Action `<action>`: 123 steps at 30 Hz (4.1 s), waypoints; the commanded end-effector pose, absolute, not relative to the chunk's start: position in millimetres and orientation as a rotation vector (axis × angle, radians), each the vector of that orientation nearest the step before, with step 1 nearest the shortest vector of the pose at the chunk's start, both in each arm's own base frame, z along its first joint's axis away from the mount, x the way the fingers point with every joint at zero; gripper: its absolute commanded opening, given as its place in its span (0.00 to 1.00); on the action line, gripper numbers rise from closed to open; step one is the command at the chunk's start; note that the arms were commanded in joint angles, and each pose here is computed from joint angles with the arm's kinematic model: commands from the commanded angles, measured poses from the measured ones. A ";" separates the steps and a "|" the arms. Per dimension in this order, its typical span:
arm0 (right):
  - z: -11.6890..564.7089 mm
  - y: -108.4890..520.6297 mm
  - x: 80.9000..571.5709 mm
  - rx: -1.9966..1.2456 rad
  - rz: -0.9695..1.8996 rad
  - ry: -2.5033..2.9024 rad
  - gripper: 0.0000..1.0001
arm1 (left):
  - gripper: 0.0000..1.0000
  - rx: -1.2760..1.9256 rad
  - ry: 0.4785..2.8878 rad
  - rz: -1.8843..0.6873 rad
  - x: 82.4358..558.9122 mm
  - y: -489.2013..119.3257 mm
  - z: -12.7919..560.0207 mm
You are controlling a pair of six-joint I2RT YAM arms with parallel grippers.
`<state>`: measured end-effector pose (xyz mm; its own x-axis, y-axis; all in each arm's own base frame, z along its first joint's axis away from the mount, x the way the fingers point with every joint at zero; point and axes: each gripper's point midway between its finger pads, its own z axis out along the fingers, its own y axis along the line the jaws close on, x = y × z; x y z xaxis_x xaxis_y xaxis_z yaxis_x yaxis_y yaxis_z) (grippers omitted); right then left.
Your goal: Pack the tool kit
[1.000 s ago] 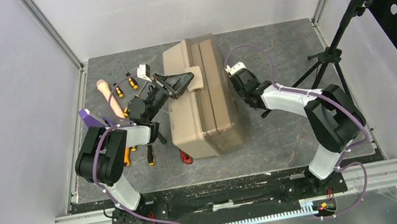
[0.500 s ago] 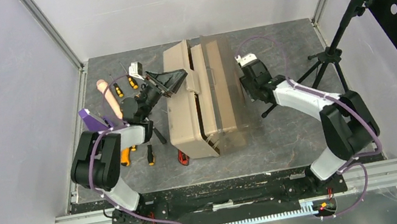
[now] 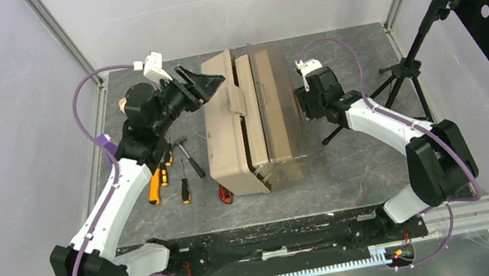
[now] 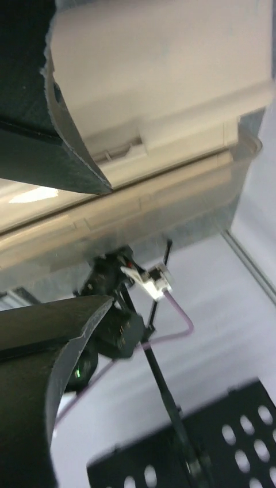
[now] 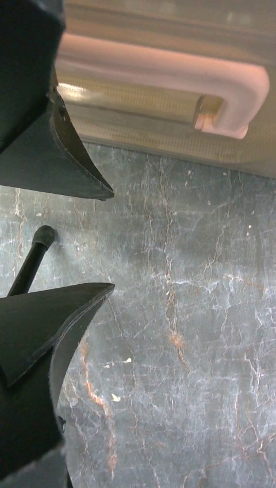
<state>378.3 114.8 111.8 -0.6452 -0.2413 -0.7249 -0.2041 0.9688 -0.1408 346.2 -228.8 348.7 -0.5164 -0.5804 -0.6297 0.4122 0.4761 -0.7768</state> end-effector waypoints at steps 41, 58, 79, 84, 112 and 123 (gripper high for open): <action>227.1 135.6 344.3 -0.187 0.266 2.006 0.78 | 0.38 0.177 2.225 0.175 279.1 -236.5 232.5; 244.6 187.4 320.5 -0.258 0.323 2.035 0.98 | 0.16 0.079 2.234 -0.027 287.9 -246.3 235.7; 263.1 236.9 325.0 -0.362 0.224 2.071 0.98 | 0.44 0.054 2.280 -0.080 296.6 -225.0 232.9; 256.0 241.5 325.8 -0.412 0.054 2.093 0.98 | 0.66 -0.021 2.202 -0.193 295.7 -201.6 272.3; 242.1 189.6 338.2 -0.508 -0.576 2.156 0.61 | 0.72 -0.347 2.268 -0.580 298.1 -165.1 196.3; 259.0 192.3 344.2 -0.547 -0.888 2.013 0.43 | 0.70 -0.382 2.251 -0.709 298.2 -180.6 197.1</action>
